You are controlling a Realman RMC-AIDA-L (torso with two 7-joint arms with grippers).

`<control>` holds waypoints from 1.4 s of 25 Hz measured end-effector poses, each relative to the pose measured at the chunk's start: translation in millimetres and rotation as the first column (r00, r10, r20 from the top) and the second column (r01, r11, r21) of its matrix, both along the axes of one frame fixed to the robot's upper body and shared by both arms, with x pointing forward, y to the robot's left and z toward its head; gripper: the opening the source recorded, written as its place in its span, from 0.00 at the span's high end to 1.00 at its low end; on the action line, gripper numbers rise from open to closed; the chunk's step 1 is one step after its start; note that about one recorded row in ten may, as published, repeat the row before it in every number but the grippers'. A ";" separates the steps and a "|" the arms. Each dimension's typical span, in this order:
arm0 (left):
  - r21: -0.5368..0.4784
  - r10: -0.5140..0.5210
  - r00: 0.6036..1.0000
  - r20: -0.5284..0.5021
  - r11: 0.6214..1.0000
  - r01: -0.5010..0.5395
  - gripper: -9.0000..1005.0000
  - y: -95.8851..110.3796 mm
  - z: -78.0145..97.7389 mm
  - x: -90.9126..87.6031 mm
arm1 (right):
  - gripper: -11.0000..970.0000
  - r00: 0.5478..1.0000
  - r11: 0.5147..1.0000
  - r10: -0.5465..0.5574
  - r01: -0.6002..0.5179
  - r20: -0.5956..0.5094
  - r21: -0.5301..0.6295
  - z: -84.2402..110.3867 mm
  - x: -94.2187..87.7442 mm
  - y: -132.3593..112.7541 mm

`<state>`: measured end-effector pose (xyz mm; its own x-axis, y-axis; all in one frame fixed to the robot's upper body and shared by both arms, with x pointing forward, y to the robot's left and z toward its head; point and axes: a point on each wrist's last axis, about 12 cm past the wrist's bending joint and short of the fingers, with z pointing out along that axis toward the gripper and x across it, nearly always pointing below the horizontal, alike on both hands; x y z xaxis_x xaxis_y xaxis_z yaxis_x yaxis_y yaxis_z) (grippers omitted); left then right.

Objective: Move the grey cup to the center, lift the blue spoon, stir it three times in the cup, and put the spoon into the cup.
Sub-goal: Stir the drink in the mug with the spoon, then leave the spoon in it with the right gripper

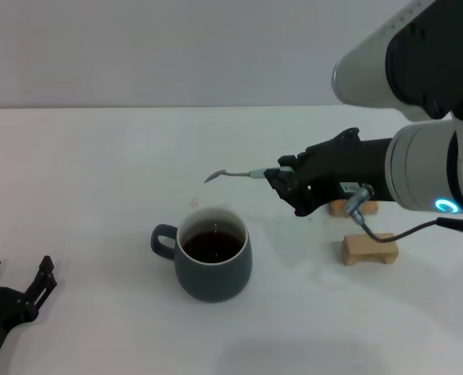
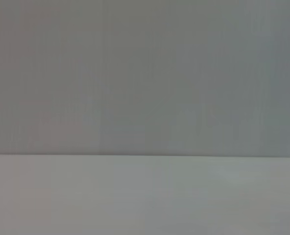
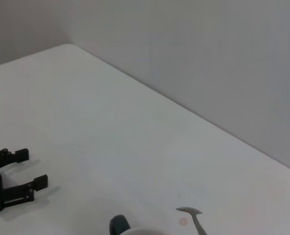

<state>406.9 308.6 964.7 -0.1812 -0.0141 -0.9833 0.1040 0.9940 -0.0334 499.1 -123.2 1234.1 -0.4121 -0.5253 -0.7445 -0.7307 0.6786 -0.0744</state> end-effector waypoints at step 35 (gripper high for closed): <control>0.005 -0.009 1.000 -0.027 1.000 0.009 0.14 -2.3 -1.7 9.0 | 0.82 0.986 0.974 0.166 -0.164 0.000 -0.158 25.3 3.8 23.2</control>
<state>415.9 306.3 962.9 -0.2077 -0.0073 -0.9782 0.1119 0.9932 -0.0312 502.9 -100.0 1259.5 -0.3008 -0.6959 -0.6521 -0.8301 0.5276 -0.1802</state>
